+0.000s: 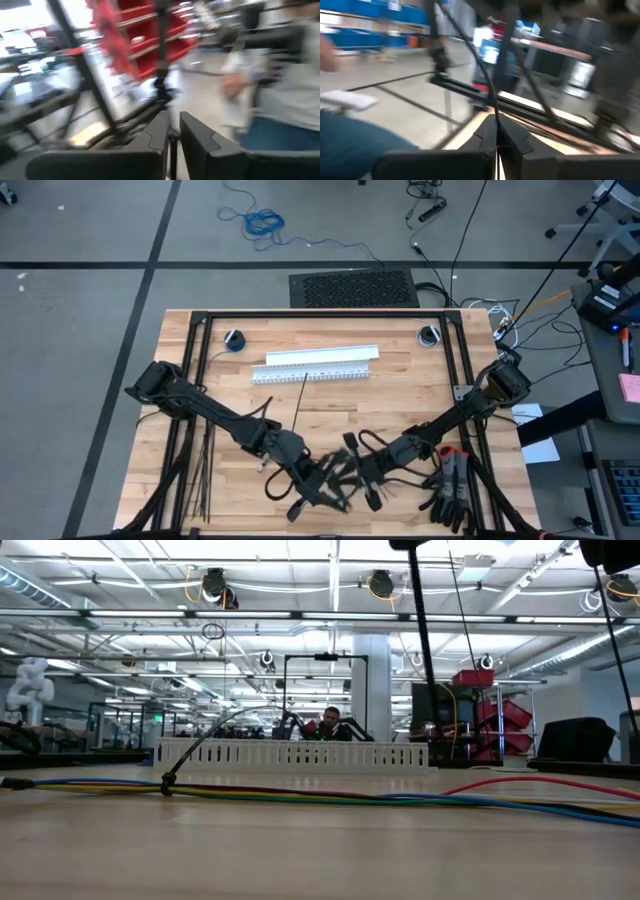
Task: Ziptie cables
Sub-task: Wrap the black zip tie on the cables
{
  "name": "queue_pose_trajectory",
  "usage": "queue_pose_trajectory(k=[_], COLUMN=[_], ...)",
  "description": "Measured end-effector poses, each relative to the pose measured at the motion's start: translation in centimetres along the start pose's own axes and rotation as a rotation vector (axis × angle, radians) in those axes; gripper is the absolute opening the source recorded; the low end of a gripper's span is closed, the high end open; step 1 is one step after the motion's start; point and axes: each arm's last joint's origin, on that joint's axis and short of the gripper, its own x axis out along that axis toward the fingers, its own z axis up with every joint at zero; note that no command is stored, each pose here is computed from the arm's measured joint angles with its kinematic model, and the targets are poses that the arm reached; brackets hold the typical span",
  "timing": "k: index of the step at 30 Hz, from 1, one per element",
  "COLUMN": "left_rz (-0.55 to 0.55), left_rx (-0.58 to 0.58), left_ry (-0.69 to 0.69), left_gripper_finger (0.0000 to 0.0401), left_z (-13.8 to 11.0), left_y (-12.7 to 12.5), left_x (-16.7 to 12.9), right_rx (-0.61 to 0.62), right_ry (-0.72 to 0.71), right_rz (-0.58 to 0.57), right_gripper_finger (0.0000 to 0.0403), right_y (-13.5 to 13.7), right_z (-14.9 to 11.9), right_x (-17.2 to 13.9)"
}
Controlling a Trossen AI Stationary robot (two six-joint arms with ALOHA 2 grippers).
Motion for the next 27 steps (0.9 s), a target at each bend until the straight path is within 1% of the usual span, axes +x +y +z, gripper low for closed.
queue_pose_trajectory(k=[5,8,11,15,18,19,21,25,27], left_rz=[0.272,0.464,0.607,0.757,0.946,1.006,1.087,1.165,1.162], left_rx=[0.110,0.134,0.066,-0.041,-0.025,-0.015,-0.022,-0.132,-0.189], left_ry=[0.113,0.282,0.381,0.430,0.481,0.500,0.524,0.472,0.413], left_gripper_finger=[0.0090,0.0116,0.0135,0.0142,0.0143,0.0143,0.0143,0.0143,0.0143], left_z=[2.8,4.5,5.5,5.3,3.6,2.7,0.5,-2.8,-3.8], left_y=[-0.9,-2.3,-3.8,-6.4,-8.1,-8.5,-9.1,-8.8,-8.6], left_x=[-1.8,-3.8,-5.2,-5.3,-4.7,-4.5,-4.3,-4.3,-4.2], right_rx=[0.023,0.042,0.052,0.066,0.067,0.064,0.057,0.040,0.036], right_ry=[0.043,0.062,0.080,0.080,0.083,0.084,0.084,0.078,0.077], right_rz=[-0.193,-0.277,-0.373,-0.503,-0.557,-0.558,-0.547,-0.482,-0.472], right_gripper_finger=[0.0000,0.0000,0.0000,0.0000,0.0000,0.0000,0.0000,0.0000,0.0000], right_y=[-0.5,-0.8,-0.9,-1.3,-1.5,-1.5,-1.4,-1.0,-0.9], right_z=[-0.2,-0.3,-0.6,-1.0,-1.3,-1.3,-1.3,-1.3,-1.2], right_x=[-0.1,-0.1,-0.4,-1.1,-1.5,-1.5,-1.5,-1.4,-1.4])
